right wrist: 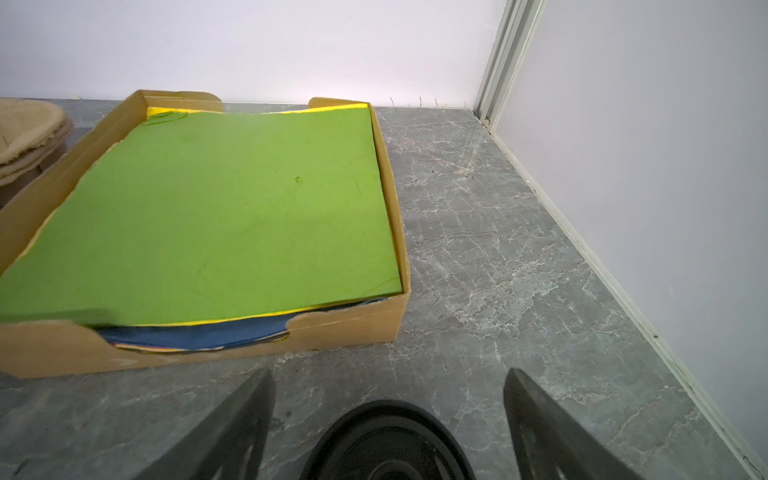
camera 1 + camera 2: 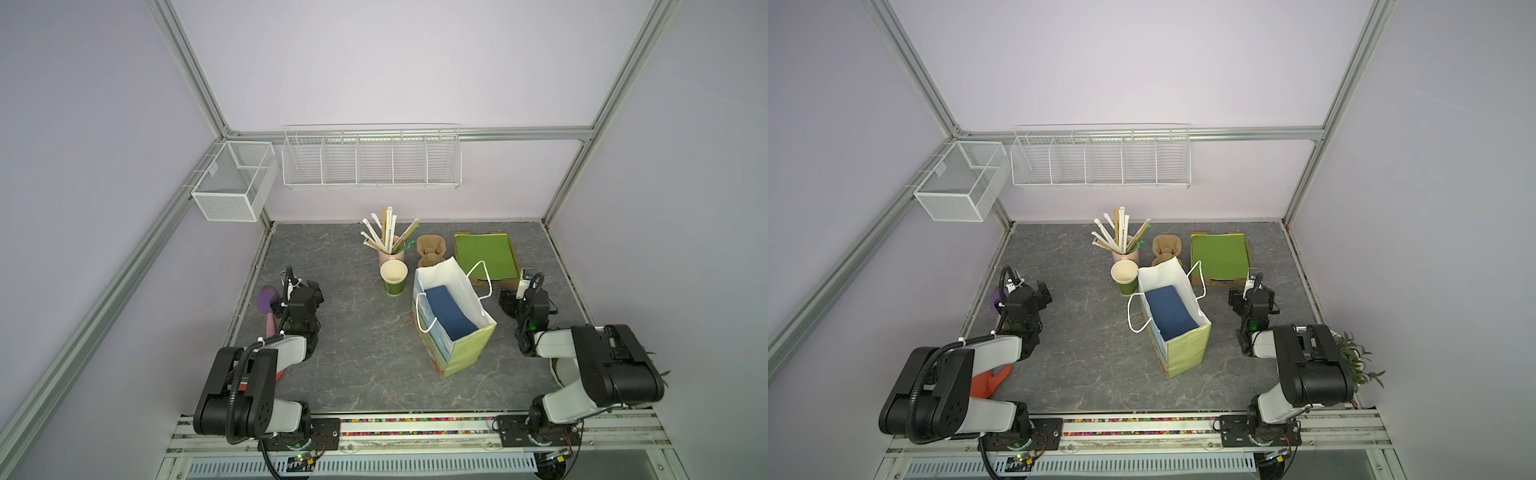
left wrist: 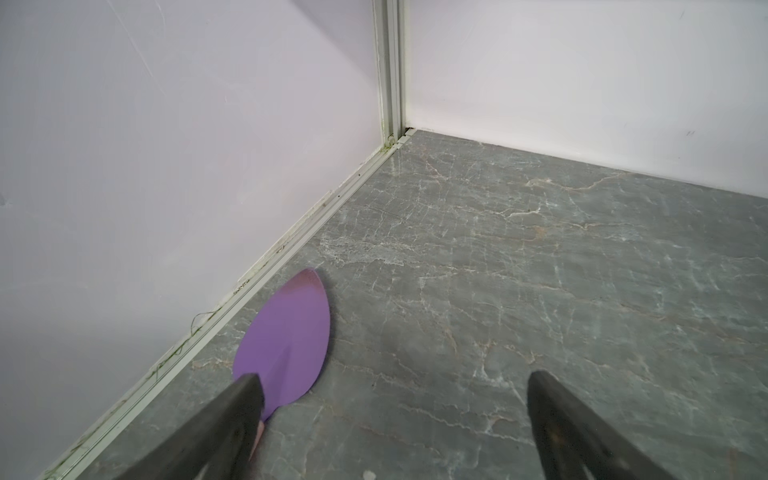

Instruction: Pack the takeout coffee

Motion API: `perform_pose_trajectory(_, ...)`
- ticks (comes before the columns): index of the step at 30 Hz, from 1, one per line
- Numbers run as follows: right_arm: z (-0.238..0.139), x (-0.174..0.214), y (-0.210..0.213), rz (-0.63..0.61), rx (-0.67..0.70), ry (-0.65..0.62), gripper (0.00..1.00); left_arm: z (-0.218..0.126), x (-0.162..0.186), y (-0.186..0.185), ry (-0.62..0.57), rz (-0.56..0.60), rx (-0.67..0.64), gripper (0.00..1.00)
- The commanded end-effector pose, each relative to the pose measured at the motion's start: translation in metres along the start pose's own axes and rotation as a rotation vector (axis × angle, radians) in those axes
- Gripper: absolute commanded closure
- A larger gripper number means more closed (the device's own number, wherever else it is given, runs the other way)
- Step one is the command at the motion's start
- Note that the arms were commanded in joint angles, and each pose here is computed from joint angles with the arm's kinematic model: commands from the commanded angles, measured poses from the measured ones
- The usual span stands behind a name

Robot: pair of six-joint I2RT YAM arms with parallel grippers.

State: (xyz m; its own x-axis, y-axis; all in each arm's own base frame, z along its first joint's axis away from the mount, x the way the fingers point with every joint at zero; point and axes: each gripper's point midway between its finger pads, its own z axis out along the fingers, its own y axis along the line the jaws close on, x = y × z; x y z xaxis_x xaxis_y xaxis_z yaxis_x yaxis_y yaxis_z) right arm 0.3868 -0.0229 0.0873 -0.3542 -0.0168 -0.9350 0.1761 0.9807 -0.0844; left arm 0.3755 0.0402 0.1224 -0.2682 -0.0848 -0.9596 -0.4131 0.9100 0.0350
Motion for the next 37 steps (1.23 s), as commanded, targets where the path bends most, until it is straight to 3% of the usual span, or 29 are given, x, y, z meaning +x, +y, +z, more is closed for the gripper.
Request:
perform_pose_trajectory(1,0.001,-0.009,0.002,-0.005,-0.016,-0.028,0.11,0.004,-0.013,-0.007,-0.054,-0.005,0.036,0.01)
perform_pose_trajectory(37,0.001,-0.009,0.001,0.002,-0.021,-0.025,0.11,0.015,-0.003,-0.011,-0.074,-0.001,0.068,0.01)
